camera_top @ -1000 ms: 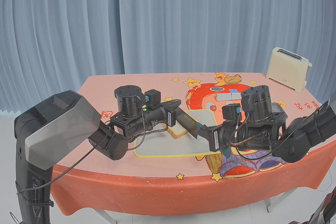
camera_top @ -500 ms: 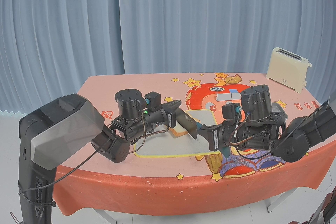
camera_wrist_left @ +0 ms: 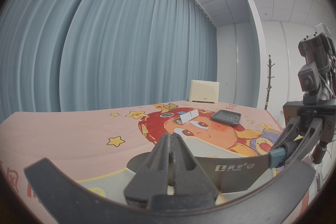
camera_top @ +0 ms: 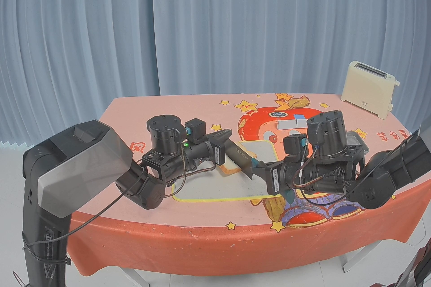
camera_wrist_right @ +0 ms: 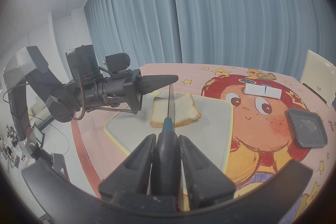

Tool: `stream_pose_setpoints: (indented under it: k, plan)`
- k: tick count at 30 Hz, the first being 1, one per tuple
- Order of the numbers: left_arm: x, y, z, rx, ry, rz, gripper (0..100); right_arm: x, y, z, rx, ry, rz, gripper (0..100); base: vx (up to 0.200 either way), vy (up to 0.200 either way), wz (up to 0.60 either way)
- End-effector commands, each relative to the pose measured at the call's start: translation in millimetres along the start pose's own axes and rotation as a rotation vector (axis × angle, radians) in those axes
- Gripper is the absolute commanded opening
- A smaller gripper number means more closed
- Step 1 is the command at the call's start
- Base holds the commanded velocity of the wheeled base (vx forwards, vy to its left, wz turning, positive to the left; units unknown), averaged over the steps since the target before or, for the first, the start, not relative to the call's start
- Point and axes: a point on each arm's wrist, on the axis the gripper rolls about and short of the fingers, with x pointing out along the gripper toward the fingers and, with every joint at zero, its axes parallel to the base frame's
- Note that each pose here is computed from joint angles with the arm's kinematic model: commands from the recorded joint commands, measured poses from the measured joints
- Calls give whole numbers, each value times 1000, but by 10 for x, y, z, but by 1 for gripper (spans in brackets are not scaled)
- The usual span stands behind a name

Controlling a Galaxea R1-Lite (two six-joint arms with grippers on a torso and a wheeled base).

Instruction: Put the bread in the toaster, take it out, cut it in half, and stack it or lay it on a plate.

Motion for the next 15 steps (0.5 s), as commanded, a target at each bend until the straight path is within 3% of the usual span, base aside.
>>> stream_pose_setpoints:
  k: [1,10,15]
  plan:
    - [8,7,-50,-5,15,0,0,19,-8,-38,1,20,-4,0,0,0,0]
    - [38,-47,35,3,-8,-13,0,49,-59,-84,7,45,-19,0,0,0,0]
    - [24,-49,13,2,2,-13,0,36,-53,-20,8,10,-14,0,0,0,0]
